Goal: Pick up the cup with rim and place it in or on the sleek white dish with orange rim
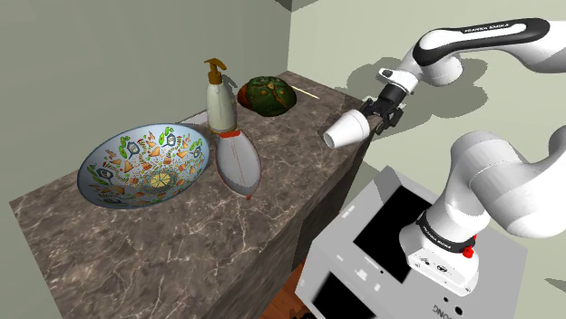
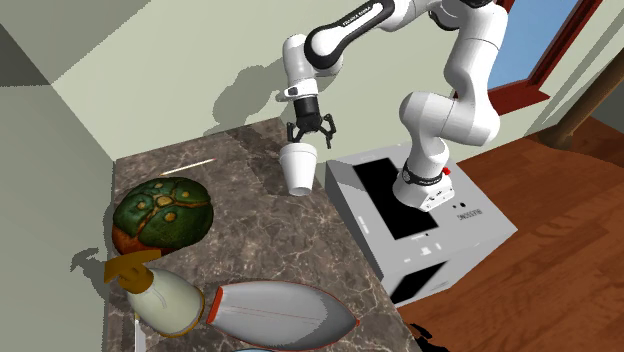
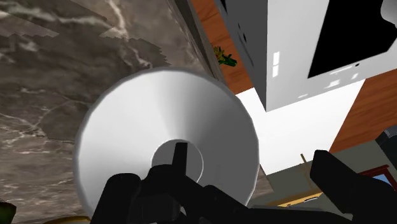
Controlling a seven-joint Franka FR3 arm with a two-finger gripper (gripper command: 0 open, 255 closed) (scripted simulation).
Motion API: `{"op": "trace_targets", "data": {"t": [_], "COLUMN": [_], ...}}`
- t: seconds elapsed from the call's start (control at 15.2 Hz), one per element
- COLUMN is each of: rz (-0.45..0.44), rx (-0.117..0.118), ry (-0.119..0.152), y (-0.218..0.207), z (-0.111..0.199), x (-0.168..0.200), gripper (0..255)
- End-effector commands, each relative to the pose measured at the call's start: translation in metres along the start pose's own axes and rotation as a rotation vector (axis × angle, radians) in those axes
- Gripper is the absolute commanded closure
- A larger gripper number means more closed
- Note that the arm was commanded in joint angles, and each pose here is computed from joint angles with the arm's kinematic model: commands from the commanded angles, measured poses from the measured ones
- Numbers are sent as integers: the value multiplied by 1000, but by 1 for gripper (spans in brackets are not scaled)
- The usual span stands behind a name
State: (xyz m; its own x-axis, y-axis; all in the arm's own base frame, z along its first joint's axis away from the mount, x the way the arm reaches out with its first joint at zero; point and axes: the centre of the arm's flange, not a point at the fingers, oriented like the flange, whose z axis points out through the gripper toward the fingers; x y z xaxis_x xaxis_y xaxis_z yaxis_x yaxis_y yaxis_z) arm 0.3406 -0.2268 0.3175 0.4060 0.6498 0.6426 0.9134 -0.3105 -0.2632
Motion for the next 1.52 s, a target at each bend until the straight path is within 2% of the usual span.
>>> {"op": "trace_targets", "data": {"t": [0.0, 0.53, 0.59, 1.19, 1.45], "rz": [-1, -1, -1, -1, -1], "rx": [0, 0, 0, 0, 0], "ry": [0, 0, 0, 0, 0], "y": [0, 0, 0, 0, -5], "z": [11, 14, 14, 14, -1], "x": [-1, -1, -1, -1, 13], "gripper": [0, 0, 255, 255, 255]}}
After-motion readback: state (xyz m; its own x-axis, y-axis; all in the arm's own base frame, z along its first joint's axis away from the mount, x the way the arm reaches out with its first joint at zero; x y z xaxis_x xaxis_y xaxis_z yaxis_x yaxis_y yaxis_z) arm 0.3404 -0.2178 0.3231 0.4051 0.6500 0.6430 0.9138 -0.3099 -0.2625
